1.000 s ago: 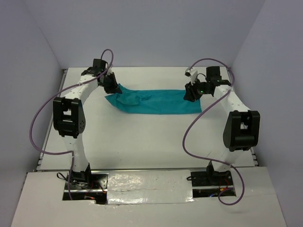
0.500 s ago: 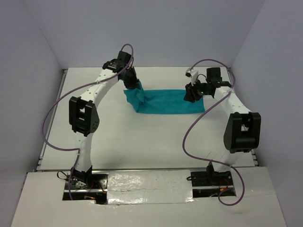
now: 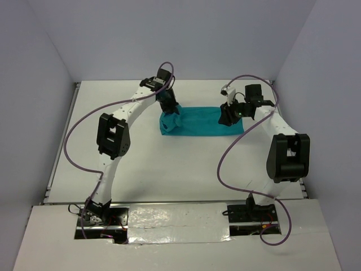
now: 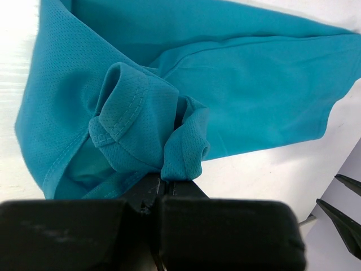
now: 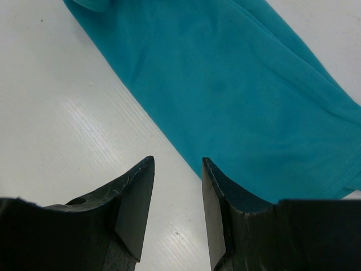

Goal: Fold and stack the t-shirts
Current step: Fold the folded rectangular tshirt in 1/3 of the way

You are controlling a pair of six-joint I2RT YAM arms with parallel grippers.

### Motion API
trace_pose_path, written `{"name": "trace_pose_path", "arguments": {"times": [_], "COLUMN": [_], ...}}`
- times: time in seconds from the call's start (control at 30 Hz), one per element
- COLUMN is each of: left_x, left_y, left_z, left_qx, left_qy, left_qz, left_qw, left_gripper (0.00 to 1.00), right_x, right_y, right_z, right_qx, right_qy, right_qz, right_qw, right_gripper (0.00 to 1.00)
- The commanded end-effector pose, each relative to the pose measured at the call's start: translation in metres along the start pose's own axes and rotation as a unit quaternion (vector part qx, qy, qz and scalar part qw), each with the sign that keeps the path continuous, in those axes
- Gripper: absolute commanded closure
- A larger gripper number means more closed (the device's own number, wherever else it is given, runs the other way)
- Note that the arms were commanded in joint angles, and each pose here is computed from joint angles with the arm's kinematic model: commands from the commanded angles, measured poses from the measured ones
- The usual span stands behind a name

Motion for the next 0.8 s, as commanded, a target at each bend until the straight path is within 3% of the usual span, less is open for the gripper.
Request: {"name": "trace_pose_path", "arguments": {"times": [0.0, 0.57, 0.67, 0.7, 0.77], "left_x": [-0.005, -0.042, -0.045, -0.043, -0.04], "left_y": [-0.002, -0.01, -0.01, -0.011, -0.009], "left_z": [-0.011, -0.018, -0.019, -0.023, -0.026], "left_qx": [0.009, 0.05, 0.06, 0.058, 0.062], "left_qy": [-0.021, -0.055, -0.068, -0.079, -0.089], "left_qz": [-0.002, 0.029, 0.036, 0.042, 0.042], "left_qw": [1.0, 0.997, 0.995, 0.994, 0.993], "left_gripper": [1.0, 0.99, 0.79, 0.67, 0.57], "right_x": [0.009, 0.007, 0.006, 0.007, 0.007], "right_y": [0.013, 0.01, 0.009, 0.008, 0.008], "right_z": [0.002, 0.003, 0.004, 0.004, 0.004], "right_qx": [0.017, 0.014, 0.013, 0.012, 0.014], "right_qy": [-0.011, -0.012, -0.009, -0.01, -0.011], "right_qz": [-0.024, -0.025, -0.024, -0.023, -0.023], "right_qw": [0.999, 1.0, 1.0, 1.0, 1.0], "right_gripper": [0.54, 0.54, 0.54, 0.54, 0.54]}}
Point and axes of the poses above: each gripper's point midway between its finger pads, its own x axis back along the fingers, its own z axis along the line the jaws close on, y = z × x, the point moved 8 cm from there along x, back along the fingers, and after that the axes turned 11 degrees about x, right-handed, at the moved point
